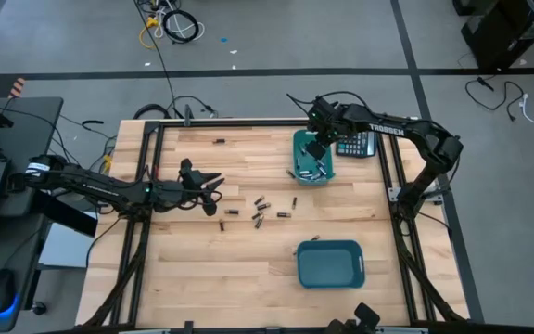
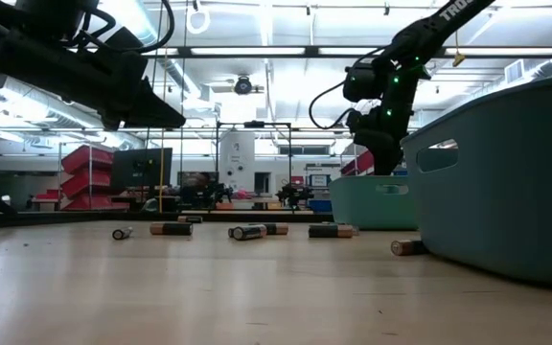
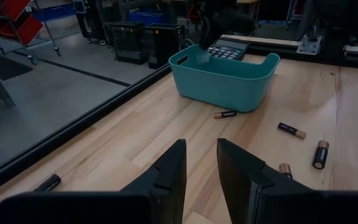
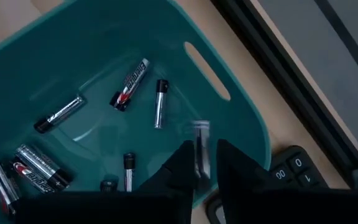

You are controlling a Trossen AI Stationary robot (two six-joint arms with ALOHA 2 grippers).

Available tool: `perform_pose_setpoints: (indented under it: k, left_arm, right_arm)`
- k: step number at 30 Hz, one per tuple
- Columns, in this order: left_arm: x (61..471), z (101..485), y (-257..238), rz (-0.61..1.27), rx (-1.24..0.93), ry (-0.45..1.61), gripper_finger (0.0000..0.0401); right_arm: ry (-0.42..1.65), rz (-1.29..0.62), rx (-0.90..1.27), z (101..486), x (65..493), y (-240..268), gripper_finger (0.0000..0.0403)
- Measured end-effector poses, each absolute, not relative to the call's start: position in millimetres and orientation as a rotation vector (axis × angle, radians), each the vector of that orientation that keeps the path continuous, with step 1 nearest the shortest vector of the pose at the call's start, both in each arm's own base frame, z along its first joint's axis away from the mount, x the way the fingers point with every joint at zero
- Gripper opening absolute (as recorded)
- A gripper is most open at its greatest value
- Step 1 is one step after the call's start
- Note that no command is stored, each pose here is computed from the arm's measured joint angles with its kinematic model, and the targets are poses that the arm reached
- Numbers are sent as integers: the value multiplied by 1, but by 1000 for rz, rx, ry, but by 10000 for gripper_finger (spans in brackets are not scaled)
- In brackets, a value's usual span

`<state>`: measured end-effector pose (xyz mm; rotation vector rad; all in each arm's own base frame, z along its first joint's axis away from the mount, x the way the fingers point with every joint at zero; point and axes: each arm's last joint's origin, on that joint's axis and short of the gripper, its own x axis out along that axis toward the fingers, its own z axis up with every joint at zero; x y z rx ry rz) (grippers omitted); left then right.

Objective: Sort batteries
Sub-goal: Put the silver battery into the green bin, then put the black battery into the blue bin

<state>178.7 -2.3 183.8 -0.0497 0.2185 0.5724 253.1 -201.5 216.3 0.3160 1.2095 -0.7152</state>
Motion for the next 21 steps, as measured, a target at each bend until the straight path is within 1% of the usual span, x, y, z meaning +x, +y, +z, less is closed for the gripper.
perform_pose_setpoints:
  k: [10,14,21]
  left_arm:
    - [179,184,-2,573,-51,218,92]
    - [179,184,-2,569,-52,218,92]
    - [181,183,-6,411,-57,242,92]
  right_arm:
    - [1208,-718,316,217,253,-201,54]
    - [1183,-733,320,224,250,-199,54]
    - [1122,-718,288,248,246,-184,54]
